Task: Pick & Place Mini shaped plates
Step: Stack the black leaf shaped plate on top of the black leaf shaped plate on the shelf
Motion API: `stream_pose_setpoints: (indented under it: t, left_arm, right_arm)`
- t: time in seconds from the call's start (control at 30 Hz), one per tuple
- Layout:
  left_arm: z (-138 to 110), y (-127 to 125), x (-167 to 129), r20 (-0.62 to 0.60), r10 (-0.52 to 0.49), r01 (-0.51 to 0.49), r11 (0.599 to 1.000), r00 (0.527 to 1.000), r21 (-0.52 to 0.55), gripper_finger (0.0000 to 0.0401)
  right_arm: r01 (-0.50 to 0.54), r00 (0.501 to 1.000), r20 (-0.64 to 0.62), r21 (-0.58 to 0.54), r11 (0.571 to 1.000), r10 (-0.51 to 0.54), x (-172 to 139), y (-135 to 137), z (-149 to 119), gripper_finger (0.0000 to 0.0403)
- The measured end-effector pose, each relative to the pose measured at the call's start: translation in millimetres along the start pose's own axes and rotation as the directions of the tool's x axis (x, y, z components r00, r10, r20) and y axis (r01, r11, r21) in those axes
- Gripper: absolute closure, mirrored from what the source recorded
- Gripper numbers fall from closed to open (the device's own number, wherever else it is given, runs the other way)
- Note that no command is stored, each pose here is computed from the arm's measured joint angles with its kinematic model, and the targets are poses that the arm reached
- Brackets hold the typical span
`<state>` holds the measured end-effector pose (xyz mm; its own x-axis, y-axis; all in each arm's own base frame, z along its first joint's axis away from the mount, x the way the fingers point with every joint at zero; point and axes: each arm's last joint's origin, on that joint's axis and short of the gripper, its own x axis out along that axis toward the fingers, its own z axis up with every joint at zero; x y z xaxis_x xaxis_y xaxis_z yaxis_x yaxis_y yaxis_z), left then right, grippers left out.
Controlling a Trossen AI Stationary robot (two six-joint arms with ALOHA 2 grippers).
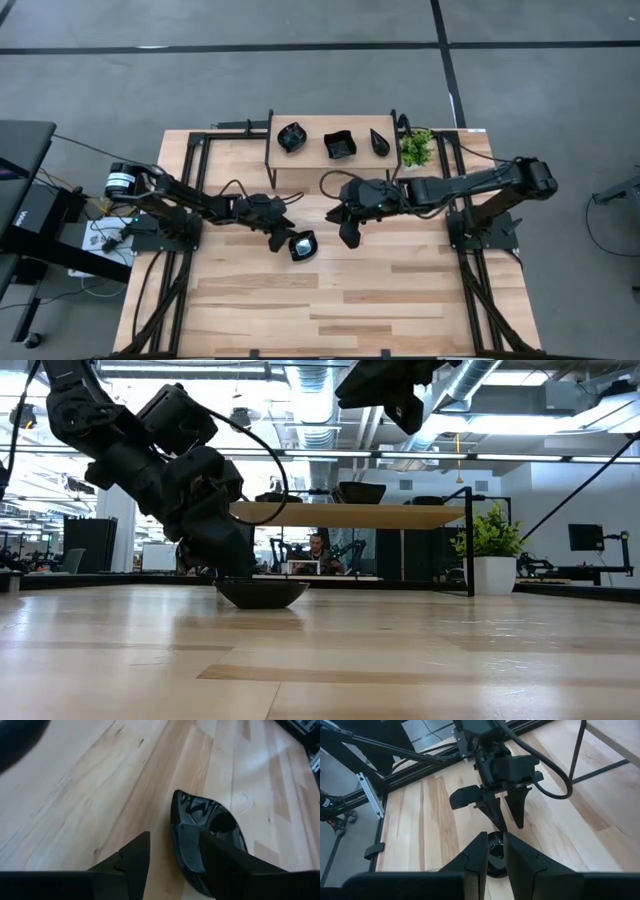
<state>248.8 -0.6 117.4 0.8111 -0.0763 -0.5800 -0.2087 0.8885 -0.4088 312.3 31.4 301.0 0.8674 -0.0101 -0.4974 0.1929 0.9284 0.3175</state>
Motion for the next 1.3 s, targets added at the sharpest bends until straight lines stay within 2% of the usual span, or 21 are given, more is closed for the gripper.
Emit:
stream_pose_setpoints:
  t: [0.5, 1.3]
  left_arm:
    - [-7, 0, 7, -0.025, 0.000, 0.000, 1.000, 1.000, -0.002, 0.0203]
    - [-13, -5, 10, -0.050, -0.011, 0.011, 1.000, 0.999, -0.005, 0.0224]
  right_arm:
    - [-0.001, 1.000, -0.001, -0.001, 1.000, 0.001, 0, 0, 0, 0.0346]
    - [0.000, 1.000, -0.003, -0.002, 1.000, 0.000, 0, 0, 0, 0.0346]
